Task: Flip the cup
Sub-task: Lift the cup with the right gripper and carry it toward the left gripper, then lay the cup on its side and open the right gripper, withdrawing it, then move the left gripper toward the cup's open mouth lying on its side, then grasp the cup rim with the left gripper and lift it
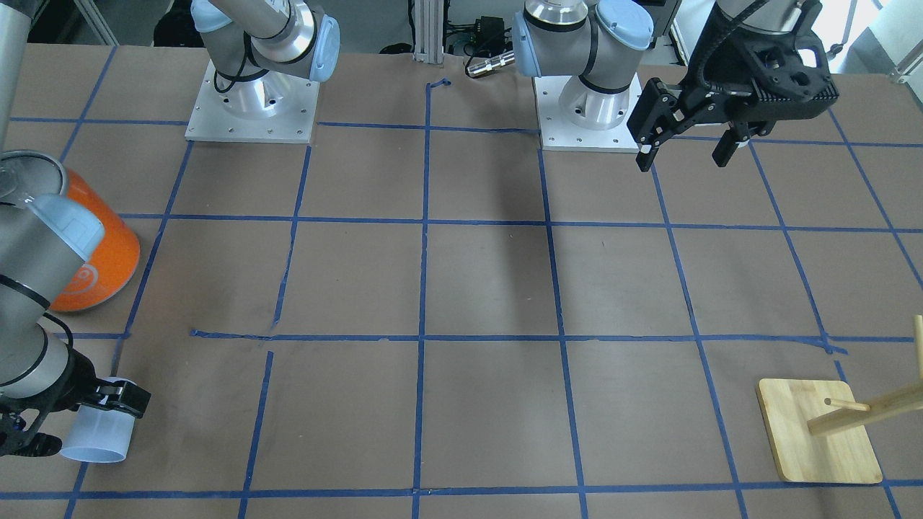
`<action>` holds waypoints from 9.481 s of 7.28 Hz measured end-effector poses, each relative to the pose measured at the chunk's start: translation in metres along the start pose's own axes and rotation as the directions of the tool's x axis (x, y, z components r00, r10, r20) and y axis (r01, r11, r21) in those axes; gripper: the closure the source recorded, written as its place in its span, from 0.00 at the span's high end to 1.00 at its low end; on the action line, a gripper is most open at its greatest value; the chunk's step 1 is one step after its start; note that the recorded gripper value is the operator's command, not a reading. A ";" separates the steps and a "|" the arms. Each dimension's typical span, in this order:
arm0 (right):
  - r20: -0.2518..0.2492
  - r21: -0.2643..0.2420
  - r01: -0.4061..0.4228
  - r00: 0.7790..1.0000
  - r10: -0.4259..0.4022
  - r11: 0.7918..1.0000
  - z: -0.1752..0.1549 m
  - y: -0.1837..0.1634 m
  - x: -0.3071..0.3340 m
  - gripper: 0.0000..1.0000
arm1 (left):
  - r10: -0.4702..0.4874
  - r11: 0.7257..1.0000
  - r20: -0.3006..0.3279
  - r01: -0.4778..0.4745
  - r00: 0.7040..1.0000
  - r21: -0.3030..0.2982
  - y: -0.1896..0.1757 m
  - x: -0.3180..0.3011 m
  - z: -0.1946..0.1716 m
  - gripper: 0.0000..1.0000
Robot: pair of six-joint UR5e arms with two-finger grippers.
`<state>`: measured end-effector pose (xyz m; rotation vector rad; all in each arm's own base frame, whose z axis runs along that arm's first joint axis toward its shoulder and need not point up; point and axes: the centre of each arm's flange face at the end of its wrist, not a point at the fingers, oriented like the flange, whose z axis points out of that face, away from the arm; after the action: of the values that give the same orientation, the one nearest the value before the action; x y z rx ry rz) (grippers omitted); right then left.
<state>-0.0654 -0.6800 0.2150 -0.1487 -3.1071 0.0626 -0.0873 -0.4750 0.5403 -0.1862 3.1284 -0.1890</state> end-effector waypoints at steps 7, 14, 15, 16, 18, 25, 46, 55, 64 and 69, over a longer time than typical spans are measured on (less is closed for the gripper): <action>-0.011 0.105 0.074 0.997 -0.073 0.992 -0.004 -0.012 -0.036 0.07 | 0.000 1.000 0.001 0.000 1.000 0.000 0.001 0.000 0.000 1.00; -0.190 0.200 0.844 0.532 -0.826 0.498 -0.056 0.093 -0.401 0.10 | 0.000 1.000 0.000 0.000 1.000 0.000 0.001 0.000 0.000 1.00; -0.238 0.210 0.915 0.390 -0.889 0.345 -0.044 0.109 -0.437 0.10 | 0.000 1.000 0.001 0.000 1.000 0.000 0.001 0.000 0.000 1.00; -0.284 0.205 0.958 0.252 -0.925 0.198 -0.034 0.124 -0.463 0.11 | -0.001 1.000 0.001 0.001 1.000 0.000 0.001 -0.001 0.000 1.00; -0.322 0.175 0.984 0.090 -0.942 0.035 -0.026 0.148 -0.493 0.18 | -0.001 1.000 0.002 0.001 1.000 0.000 0.001 -0.001 0.000 1.00; -0.297 0.106 0.994 0.020 -0.955 -0.013 0.020 0.165 -0.512 0.50 | 0.000 1.000 0.002 0.000 1.000 0.000 0.001 0.000 0.000 1.00; -0.088 0.142 0.101 0.992 -0.090 0.985 -0.210 0.088 -0.199 1.00 | -0.014 0.999 -0.124 0.011 0.992 -0.031 -0.027 0.008 0.057 1.00; -0.080 -0.029 -0.152 0.986 0.149 0.988 -0.245 0.147 -0.198 1.00 | -0.031 0.986 -0.583 -0.069 0.812 -0.149 -0.091 0.053 0.326 0.85; 0.041 0.011 -0.141 0.989 0.141 0.990 -0.271 0.157 -0.209 1.00 | -0.049 0.987 -0.715 -0.077 0.697 -0.143 -0.095 0.078 0.356 0.00; 0.033 0.015 -0.144 0.989 0.143 0.990 -0.271 0.156 -0.206 1.00 | -0.095 0.993 -0.710 0.014 0.698 -0.119 -0.109 0.080 0.317 0.00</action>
<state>0.1635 -0.5342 0.4733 -0.3743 -3.1215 0.0962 -0.1509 -0.6299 0.2389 -0.2600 3.9326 -0.1138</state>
